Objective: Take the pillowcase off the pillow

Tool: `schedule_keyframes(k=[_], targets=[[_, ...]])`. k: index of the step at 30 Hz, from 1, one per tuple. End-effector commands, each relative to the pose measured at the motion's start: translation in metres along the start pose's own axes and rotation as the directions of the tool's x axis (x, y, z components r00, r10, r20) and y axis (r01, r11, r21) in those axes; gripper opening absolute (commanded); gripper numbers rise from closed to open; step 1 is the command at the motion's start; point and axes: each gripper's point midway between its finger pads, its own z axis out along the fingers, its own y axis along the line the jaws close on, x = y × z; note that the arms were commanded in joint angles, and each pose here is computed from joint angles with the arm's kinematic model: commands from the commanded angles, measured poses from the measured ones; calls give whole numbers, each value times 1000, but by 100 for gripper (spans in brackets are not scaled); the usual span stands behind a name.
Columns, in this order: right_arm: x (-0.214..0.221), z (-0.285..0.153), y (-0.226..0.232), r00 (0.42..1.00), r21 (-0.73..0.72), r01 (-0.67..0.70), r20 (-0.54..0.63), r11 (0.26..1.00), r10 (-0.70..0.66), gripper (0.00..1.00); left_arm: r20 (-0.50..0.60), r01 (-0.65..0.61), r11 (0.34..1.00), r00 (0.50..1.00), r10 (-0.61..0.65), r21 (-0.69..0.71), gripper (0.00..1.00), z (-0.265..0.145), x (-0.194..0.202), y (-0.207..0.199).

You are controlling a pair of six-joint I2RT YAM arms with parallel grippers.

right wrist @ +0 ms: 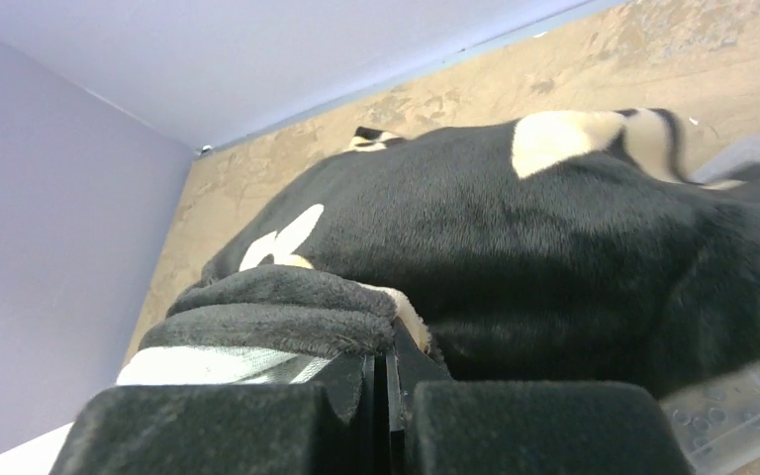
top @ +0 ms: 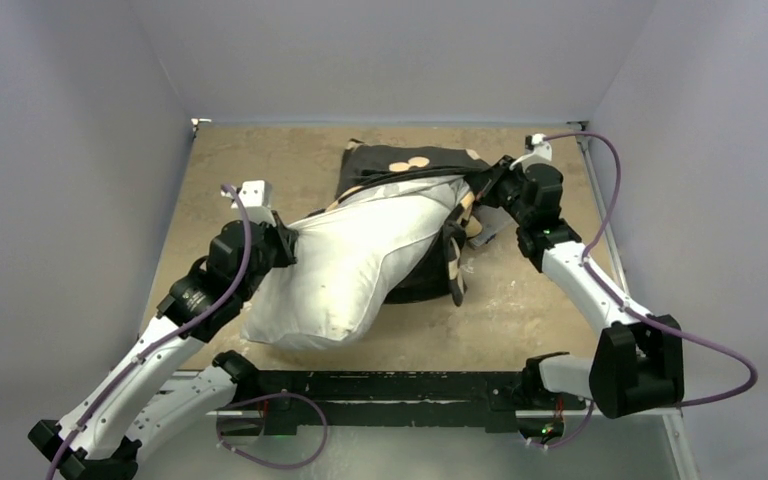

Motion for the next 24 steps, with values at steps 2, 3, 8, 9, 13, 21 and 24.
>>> schedule_keyframes(k=[2, 3, 8, 9, 13, 21, 24], targets=[[-74, 2, -23, 977, 61, 40, 207, 997, -52, 0, 117, 0, 997, 993, 9, -82, 0, -17, -36, 21], [-71, 5, -23, 978, 50, 56, 198, 997, -65, 0, 106, -11, 1000, 994, 13, -23, 0, -17, -35, 10], [-64, 20, -21, 984, 15, 99, 147, 995, -100, 0, 76, -70, 968, 996, 53, 242, 0, -25, -29, -35], [-67, 23, -19, 981, 4, 122, 152, 993, -121, 0, 82, -77, 960, 995, 56, 270, 0, -28, -31, -40], [-77, 39, 9, 978, -95, 165, 144, 982, -151, 0, 105, -99, 907, 993, 61, 410, 0, -43, -38, -65], [-76, 88, 63, 972, -172, 219, 126, 961, -199, 10, -71, -33, 757, 992, 105, 653, 0, -27, 10, -118], [-62, 106, 68, 973, -171, 224, 87, 959, -212, 22, -146, 71, 703, 988, 47, 708, 0, -16, 28, -141]])
